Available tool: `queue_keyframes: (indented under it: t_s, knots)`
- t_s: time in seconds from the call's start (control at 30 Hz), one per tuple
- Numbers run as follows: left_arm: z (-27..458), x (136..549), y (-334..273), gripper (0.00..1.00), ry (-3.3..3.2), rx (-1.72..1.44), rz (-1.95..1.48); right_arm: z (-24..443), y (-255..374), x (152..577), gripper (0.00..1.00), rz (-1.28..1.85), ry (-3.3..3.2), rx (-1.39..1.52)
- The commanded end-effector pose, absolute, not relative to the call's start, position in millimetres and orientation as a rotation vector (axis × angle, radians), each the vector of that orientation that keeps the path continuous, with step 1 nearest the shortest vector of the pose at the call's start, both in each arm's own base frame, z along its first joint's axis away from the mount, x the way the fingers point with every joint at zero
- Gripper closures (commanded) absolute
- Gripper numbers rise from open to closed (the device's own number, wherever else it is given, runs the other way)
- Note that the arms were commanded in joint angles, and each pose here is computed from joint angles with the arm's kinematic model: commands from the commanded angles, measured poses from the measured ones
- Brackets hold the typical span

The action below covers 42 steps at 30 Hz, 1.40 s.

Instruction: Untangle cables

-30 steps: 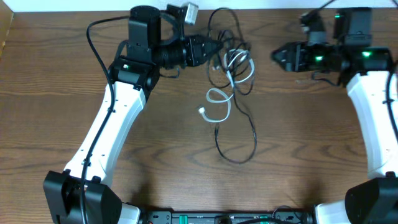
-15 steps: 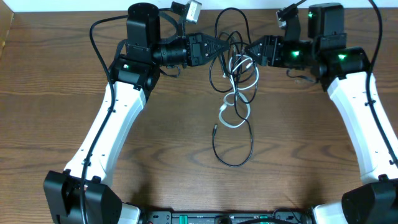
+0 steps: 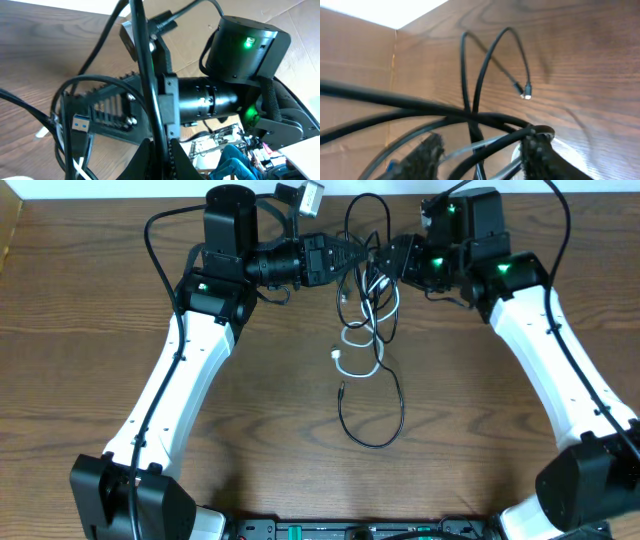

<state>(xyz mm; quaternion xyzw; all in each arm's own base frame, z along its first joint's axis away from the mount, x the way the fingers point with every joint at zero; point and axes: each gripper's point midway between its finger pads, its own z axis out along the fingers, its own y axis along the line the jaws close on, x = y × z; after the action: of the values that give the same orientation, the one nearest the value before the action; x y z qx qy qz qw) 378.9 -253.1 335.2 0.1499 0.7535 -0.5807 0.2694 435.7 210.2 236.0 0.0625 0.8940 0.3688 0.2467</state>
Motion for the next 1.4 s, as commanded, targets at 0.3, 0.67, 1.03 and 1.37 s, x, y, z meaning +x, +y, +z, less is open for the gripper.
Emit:
queue_keyframes:
  t_s: [0.3,0.67,1.03,1.37]
  knots:
    - [343,376,-250,0.92,1.991,0.46,-1.56,159,148,453,0.99,0.566,2.583,0.505]
    - [398,422,-189,0.93,1.804,0.22,-1.564,135,66,444,0.99,0.436,2.674,0.5]
    - [466,425,-151,0.92,1.543,0.17,-1.6,110,23,426,0.99,0.377,2.743,0.537]
    - [465,429,-141,0.92,1.544,0.147,-1.58,95,-75,383,0.99,0.055,2.825,0.771]
